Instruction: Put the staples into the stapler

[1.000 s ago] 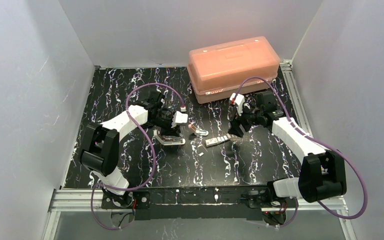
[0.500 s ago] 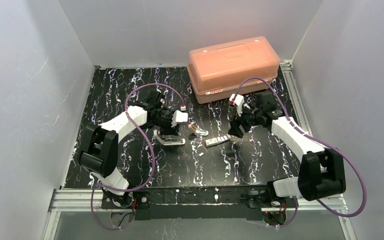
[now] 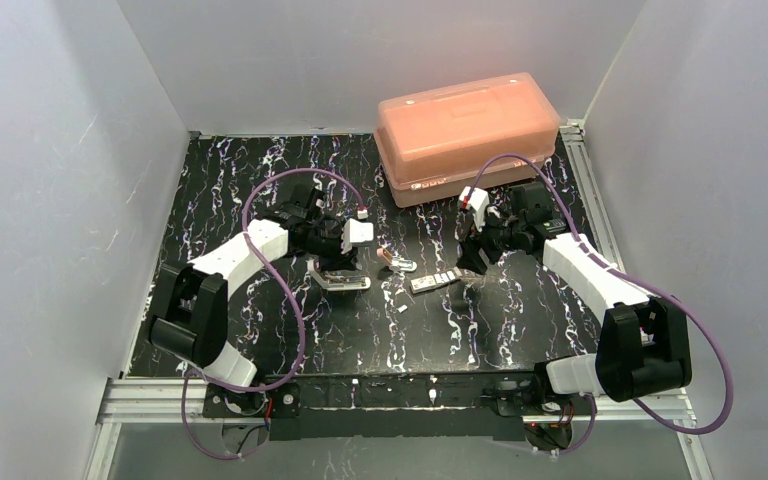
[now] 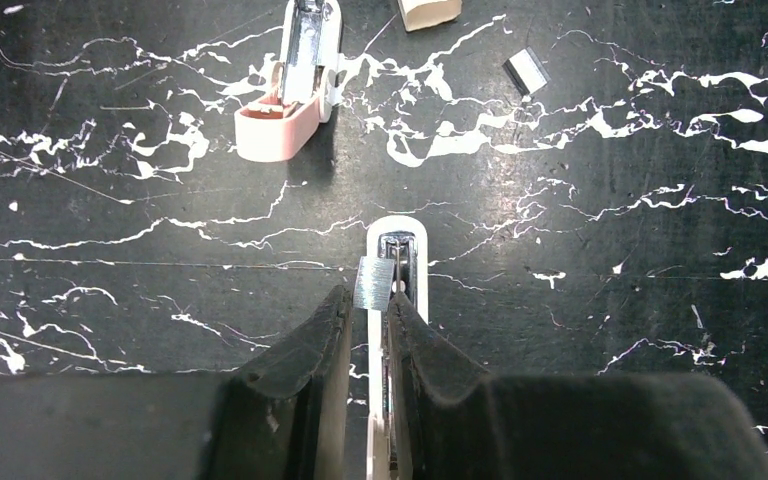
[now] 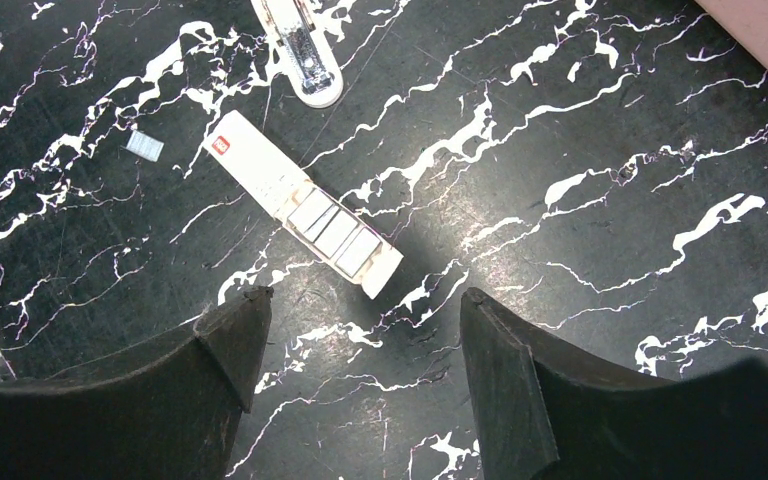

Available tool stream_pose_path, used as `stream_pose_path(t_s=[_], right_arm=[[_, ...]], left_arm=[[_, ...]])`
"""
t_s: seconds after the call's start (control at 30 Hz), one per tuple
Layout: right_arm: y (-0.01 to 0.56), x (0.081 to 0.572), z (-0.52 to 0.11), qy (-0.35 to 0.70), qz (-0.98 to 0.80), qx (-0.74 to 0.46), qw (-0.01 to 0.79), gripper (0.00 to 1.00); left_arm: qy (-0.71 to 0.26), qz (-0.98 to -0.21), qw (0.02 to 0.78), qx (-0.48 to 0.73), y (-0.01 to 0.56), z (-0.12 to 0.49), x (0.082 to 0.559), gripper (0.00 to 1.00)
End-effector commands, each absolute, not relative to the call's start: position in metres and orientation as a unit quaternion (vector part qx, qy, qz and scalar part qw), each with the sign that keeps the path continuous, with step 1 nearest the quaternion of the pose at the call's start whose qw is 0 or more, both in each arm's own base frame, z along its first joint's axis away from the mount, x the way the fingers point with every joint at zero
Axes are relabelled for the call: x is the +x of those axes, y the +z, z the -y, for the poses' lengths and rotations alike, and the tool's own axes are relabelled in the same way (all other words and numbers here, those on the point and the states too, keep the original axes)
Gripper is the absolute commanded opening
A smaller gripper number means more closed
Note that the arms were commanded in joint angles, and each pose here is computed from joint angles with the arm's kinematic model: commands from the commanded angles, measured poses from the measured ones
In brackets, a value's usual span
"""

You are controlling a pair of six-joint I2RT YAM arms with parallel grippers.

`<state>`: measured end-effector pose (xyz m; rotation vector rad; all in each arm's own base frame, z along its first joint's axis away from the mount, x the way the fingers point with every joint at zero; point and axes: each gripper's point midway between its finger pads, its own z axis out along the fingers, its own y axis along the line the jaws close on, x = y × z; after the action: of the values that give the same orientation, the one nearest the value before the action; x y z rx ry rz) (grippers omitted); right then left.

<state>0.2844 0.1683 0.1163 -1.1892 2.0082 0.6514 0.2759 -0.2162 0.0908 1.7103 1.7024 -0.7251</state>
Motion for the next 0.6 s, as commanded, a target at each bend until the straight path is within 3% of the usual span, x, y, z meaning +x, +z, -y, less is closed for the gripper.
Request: stream_pose_path(t_s=[0.0, 0.57], right_arm=[[0.125, 0.289, -0.168, 0.247, -0.77, -0.457, 0.37, 0.76], [0.125, 0.286, -0.17, 0.254, -0.769, -0.458, 0.367, 0.76]], left_arm=[[-0.28, -0.644, 0.312, 0.64, 0.098, 0.216, 0.267, 0.0], [-0.277, -0.65, 0.299, 0.642, 0.083, 0.215, 0.267, 0.0]])
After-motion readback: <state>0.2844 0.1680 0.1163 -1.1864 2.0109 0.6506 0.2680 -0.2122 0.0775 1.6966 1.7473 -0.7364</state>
